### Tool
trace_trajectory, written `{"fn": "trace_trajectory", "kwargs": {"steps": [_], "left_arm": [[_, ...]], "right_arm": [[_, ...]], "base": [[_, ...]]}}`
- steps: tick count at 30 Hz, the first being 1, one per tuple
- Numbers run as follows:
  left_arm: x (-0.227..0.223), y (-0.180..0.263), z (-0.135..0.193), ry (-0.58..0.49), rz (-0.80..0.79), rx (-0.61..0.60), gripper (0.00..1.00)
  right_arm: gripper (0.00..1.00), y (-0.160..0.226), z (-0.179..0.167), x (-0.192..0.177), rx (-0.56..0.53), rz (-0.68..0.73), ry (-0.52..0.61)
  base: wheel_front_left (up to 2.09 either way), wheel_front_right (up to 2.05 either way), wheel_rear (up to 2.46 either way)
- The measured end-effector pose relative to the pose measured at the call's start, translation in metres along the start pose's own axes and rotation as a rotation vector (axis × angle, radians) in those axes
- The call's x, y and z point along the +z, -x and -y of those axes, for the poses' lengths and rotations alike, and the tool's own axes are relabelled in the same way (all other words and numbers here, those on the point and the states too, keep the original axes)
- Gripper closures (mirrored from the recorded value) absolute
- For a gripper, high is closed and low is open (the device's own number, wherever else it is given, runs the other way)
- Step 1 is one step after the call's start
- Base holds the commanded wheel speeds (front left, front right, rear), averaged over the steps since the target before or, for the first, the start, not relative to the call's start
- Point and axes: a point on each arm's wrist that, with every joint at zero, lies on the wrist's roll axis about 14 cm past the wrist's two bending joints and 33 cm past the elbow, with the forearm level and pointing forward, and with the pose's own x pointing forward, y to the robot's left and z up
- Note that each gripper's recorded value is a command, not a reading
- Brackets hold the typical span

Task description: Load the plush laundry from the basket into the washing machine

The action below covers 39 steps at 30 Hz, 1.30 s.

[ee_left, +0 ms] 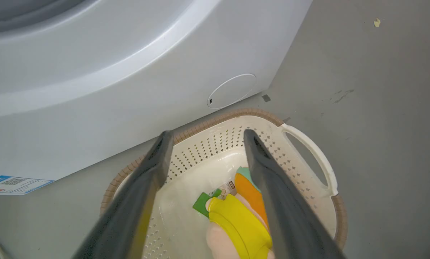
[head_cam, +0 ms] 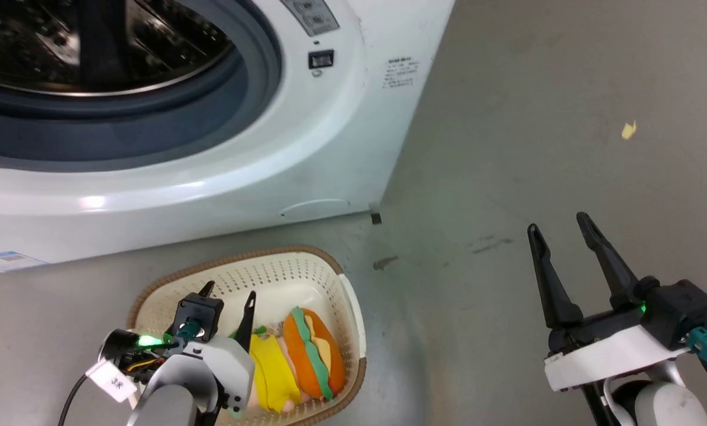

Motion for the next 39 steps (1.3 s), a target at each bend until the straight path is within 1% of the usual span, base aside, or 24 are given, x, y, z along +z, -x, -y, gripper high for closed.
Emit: {"fn": "trace_trajectory", "kwargs": {"steps": [3, 6, 11, 22, 29, 39], "left_arm": [[-0.016, -0.008, 0.003, -0.013, -0.057, -0.025, 0.00], [-0.028, -0.015, 0.015, -0.067, -0.096, -0.086, 0.00], [-0.051, -0.026, 0.032, -0.092, -0.173, -0.163, 0.00], [-0.106, -0.043, 0.054, -0.156, -0.373, -0.304, 0.00], [-0.140, -0.051, 0.054, -0.225, -0.491, -0.374, 0.00], [-0.182, -0.066, 0.055, -0.291, -0.640, -0.453, 0.00]], "right_arm": [[0.00, -0.002, 0.003, -0.004, -0.009, -0.008, -0.007], [0.00, -0.002, 0.006, -0.009, -0.019, -0.018, -0.015], [0.00, -0.005, 0.013, -0.017, -0.041, -0.032, -0.025], [0.00, -0.010, 0.024, -0.032, -0.074, -0.057, -0.038], [0.00, -0.015, 0.031, -0.042, -0.093, -0.070, -0.050], [0.00, -0.016, 0.044, -0.063, -0.137, -0.113, -0.062]], "base": [[0.00, 0.00, 0.00], [0.00, 0.00, 0.00], [0.00, 0.00, 0.00], [0.00, 0.00, 0.00], [0.00, 0.00, 0.00], [0.00, 0.00, 0.00]]}}
